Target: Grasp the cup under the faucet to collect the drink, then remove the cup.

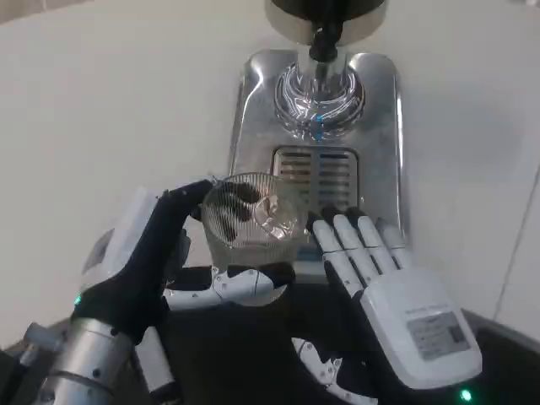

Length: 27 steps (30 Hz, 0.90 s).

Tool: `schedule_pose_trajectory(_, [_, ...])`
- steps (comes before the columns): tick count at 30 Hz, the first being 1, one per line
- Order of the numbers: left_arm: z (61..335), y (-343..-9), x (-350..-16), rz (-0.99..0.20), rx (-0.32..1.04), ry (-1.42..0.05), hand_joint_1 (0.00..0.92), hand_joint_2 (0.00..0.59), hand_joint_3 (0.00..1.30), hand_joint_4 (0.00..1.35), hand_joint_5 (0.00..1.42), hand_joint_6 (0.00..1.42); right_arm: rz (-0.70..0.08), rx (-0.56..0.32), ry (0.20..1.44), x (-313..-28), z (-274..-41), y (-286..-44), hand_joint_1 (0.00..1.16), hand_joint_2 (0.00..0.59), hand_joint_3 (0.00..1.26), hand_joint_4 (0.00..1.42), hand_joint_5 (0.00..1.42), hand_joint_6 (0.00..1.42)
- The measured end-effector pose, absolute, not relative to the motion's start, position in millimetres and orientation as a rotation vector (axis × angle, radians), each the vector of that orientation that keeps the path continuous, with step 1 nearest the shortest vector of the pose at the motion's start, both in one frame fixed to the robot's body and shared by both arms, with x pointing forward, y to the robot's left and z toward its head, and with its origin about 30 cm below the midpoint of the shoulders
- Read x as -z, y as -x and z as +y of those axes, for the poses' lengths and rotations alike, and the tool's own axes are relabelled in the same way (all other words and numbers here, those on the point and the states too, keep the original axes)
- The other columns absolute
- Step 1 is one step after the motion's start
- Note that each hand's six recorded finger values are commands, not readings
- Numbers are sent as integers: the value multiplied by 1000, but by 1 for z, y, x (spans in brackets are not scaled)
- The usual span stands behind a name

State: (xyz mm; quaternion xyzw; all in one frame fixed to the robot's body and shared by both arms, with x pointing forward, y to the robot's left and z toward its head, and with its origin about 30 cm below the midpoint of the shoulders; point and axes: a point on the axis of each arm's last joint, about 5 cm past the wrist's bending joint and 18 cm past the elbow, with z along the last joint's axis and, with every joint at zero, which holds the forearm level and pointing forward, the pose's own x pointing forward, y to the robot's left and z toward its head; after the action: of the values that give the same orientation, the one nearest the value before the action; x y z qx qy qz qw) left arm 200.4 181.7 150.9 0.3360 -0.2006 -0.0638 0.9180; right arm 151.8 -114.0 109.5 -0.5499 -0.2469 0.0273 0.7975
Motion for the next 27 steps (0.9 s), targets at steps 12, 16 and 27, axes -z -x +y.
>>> schedule_pose_trajectory(12, [183,-219,-151,-398,121,-690,784,97,1087,1189,1367,1424,-529,-43,1175,-108,-115,-150,376,485,44,0,0,0])
schedule_pose_trajectory(16, [183,-237,-154,-396,114,-692,784,97,1087,1189,1367,1424,-518,-37,1176,-106,-116,-148,376,485,44,0,0,0])
schedule_pose_trajectory(27, [175,-292,-172,-429,150,-704,784,97,1087,1189,1367,1424,-500,-33,1176,-104,-117,-145,376,485,44,0,0,0])
